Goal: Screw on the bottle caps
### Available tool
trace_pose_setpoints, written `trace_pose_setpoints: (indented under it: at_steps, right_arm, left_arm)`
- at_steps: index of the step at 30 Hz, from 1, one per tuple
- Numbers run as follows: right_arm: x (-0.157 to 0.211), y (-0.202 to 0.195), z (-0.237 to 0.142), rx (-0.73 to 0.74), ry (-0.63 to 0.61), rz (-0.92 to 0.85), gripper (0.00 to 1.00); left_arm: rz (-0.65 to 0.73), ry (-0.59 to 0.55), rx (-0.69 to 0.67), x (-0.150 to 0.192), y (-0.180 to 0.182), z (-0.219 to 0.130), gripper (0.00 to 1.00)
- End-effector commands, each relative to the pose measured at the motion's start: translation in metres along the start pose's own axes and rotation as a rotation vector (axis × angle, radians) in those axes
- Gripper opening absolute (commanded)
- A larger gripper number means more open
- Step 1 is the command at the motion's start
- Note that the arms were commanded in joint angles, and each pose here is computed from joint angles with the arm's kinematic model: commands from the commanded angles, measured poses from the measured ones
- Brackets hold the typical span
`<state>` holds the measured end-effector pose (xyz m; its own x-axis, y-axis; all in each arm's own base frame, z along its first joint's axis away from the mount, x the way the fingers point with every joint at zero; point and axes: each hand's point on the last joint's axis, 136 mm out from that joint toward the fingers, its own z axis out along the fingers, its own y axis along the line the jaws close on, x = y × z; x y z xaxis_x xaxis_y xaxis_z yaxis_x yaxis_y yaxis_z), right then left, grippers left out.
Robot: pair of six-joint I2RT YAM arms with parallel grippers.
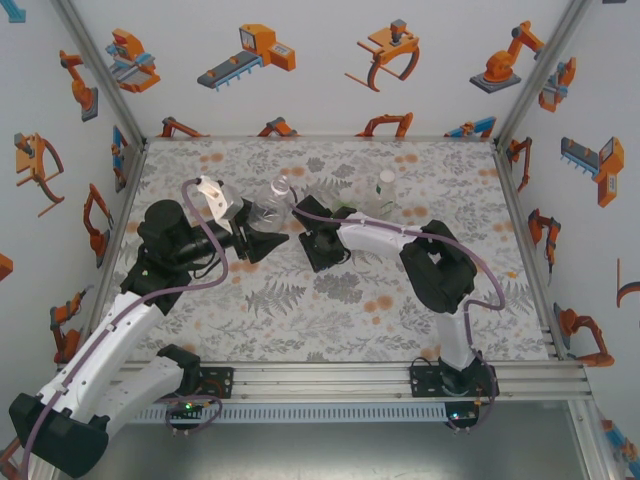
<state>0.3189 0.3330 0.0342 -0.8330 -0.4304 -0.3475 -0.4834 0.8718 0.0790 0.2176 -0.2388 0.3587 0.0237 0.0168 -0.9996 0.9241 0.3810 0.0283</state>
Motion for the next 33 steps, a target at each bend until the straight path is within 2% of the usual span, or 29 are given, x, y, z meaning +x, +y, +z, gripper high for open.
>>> trace_pose_setpoints:
  at_steps: [1,13,23,33]
  right_arm:
    - [-0.005,0.003,0.002,-0.008,-0.003,0.0,0.37]
    - [-0.006,0.003,0.004,-0.008,0.002,0.0,0.41]
    - [-0.006,0.004,0.002,-0.008,0.007,-0.004,0.37]
    - [-0.023,0.009,-0.056,-0.062,-0.125,-0.003,0.29]
  left_arm:
    - [0.038,-0.024,0.008,-0.012,-0.004,-0.003,0.0]
    - [0.038,-0.024,0.009,-0.012,-0.005,-0.002,0.0]
    - [0.034,-0.023,0.009,-0.011,-0.004,-0.002,0.0]
    - [0.038,-0.02,0.019,-0.01,-0.006,0.0,0.0]
